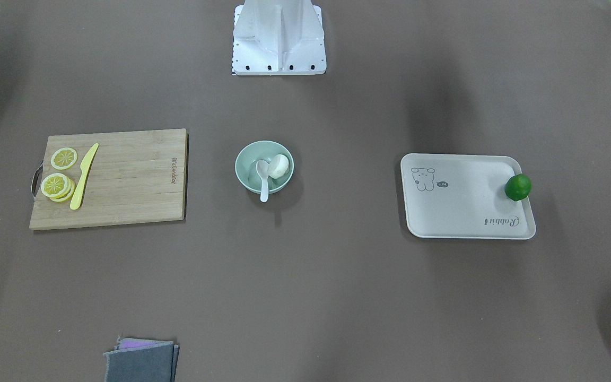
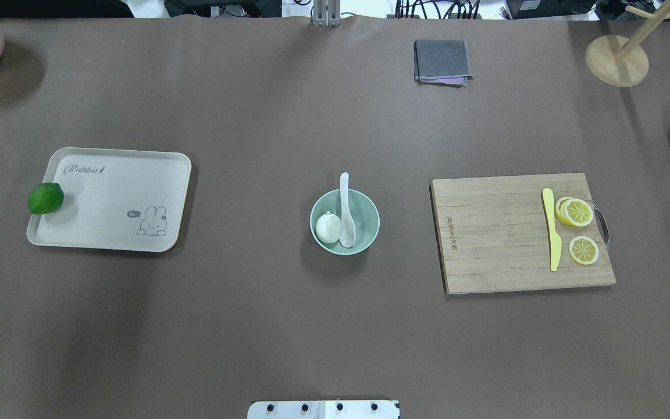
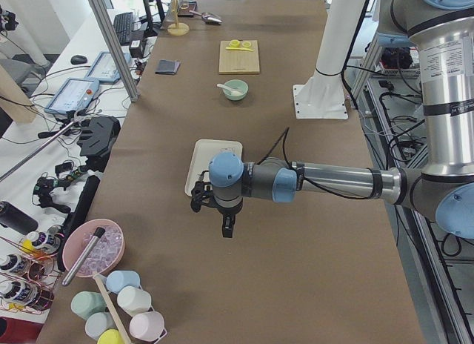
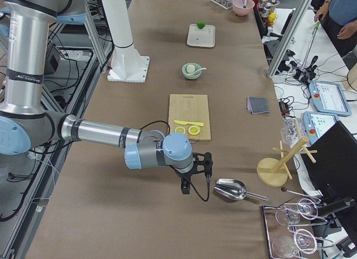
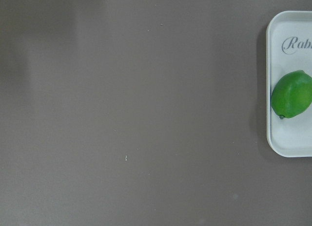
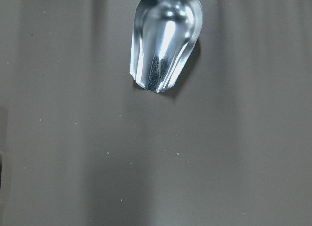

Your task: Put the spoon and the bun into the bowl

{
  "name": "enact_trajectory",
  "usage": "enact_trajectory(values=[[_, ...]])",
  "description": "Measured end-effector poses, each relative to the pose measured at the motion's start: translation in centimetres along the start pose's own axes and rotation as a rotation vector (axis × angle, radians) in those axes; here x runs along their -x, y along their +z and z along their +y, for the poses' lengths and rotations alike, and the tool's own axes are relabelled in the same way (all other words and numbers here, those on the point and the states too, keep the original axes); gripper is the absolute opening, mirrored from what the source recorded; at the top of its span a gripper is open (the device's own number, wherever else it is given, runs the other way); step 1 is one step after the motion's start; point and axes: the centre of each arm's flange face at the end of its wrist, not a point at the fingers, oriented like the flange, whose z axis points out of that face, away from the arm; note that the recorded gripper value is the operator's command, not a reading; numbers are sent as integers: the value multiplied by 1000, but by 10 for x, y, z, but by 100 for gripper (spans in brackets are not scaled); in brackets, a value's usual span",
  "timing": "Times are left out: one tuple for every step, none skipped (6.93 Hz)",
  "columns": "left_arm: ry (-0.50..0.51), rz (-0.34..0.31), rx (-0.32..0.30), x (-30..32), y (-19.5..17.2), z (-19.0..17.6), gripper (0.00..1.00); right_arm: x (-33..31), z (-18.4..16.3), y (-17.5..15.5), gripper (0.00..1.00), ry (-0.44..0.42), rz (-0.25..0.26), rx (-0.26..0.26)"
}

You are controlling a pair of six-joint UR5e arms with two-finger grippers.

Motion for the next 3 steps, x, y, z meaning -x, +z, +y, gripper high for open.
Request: enact_trajectory(values=[[-3,0,0,1,0,2,98,-5,3,1,100,11,6,2],[1,1,-4,-1,-2,3,98,-9,7,3,100,18,7,7],[12,6,-14,-6,-8,3,98,-9,9,3,100,17,6,8]])
